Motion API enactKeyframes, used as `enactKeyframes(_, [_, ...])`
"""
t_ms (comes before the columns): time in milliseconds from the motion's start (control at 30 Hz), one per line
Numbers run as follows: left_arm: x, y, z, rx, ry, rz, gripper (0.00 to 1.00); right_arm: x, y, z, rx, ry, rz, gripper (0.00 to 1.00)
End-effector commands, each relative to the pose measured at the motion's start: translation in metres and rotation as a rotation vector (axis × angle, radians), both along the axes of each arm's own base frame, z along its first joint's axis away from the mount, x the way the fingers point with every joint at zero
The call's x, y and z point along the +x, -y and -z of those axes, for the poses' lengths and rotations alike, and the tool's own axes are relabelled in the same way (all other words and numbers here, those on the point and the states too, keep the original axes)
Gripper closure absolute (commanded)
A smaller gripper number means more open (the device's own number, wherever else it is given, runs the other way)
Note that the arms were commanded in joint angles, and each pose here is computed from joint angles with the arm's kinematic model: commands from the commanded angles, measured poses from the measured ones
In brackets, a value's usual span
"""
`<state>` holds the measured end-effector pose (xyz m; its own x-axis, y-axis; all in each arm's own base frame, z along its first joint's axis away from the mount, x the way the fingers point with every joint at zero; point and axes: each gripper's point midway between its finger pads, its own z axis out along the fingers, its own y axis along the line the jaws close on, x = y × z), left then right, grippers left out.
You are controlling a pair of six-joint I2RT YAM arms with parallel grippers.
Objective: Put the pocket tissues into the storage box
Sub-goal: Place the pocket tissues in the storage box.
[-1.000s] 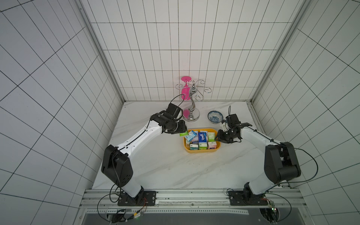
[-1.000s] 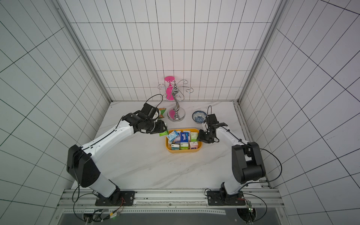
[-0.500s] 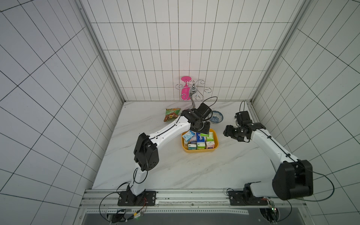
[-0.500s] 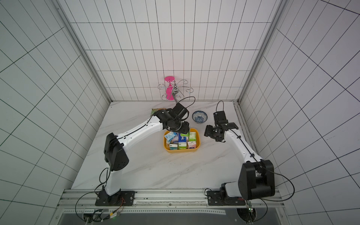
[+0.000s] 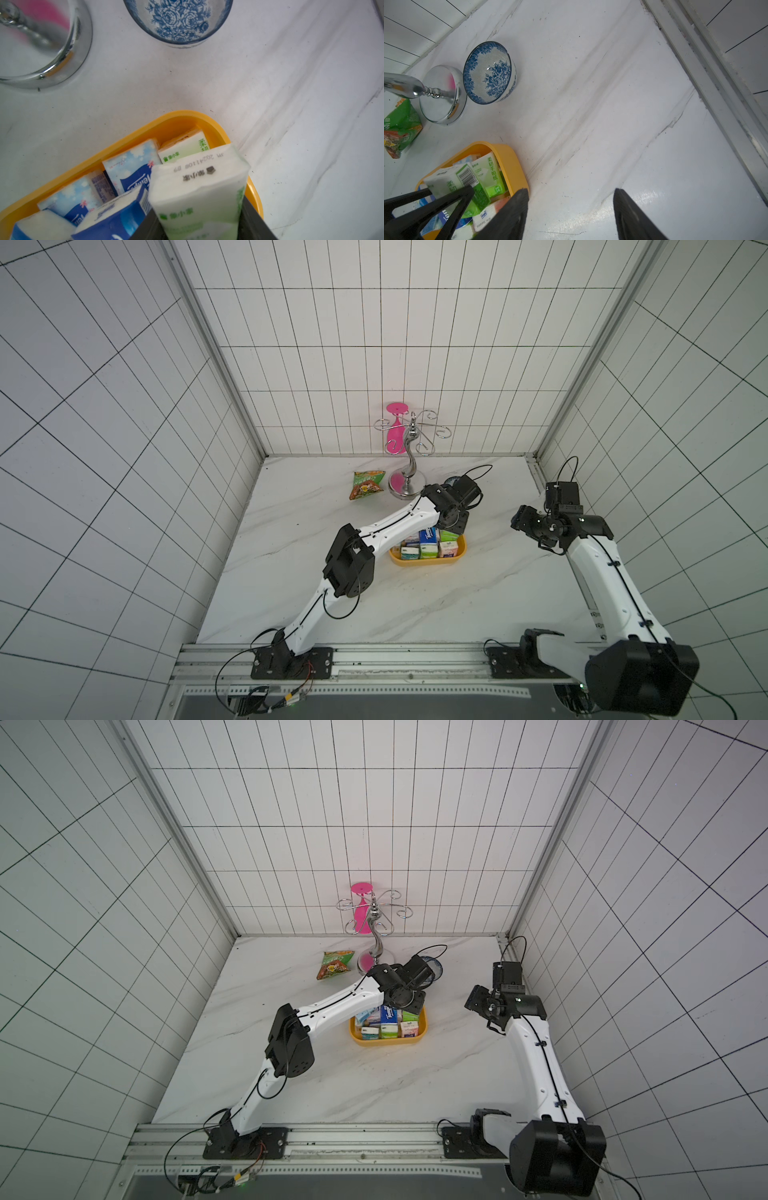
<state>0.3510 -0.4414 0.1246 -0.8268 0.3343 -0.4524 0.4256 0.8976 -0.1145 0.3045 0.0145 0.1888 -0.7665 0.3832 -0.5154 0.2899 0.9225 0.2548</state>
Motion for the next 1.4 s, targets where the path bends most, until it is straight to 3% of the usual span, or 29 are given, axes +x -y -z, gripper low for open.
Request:
enactKeyframes(0, [0.018,-0.004,0.003,0.010,0.054,-0.051,0.51,-0.013,0.002,0.010,0.001,-0.039,-0.006,0.31])
enactKeyframes(467, [0.001,-0.010,0.027,-0.041,-0.124,-0.097,0.47,-0.011,0.002,0.010,-0.005,-0.038,-0.006,0.31])
enactKeyframes(567, [-0.002,-0.010,0.025,-0.043,-0.132,-0.104,0.38,-0.011,0.004,0.012,-0.015,-0.040,-0.002,0.31])
enactKeyframes(633, [-0.004,-0.009,0.020,-0.053,-0.133,-0.105,0.22,-0.010,0.006,0.014,-0.024,-0.041,0.002,0.31])
enactKeyframes(700, [-0.004,-0.009,0.009,-0.070,-0.120,-0.103,0.04,-0.008,0.007,0.018,-0.033,-0.042,0.003,0.30])
enactKeyframes(933, [0.002,-0.017,-0.069,-0.173,0.013,-0.119,0.03,0.015,0.022,0.038,-0.137,-0.032,0.004,0.21])
enactKeyframes(1133, [0.009,-0.045,-0.141,-0.273,0.203,-0.128,0.02,0.044,0.034,0.057,-0.256,0.127,-0.019,0.20])
enactKeyframes(1367, [0.029,-0.148,-0.171,-0.334,0.324,-0.247,0.02,0.064,0.048,0.069,-0.421,0.313,-0.045,0.20])
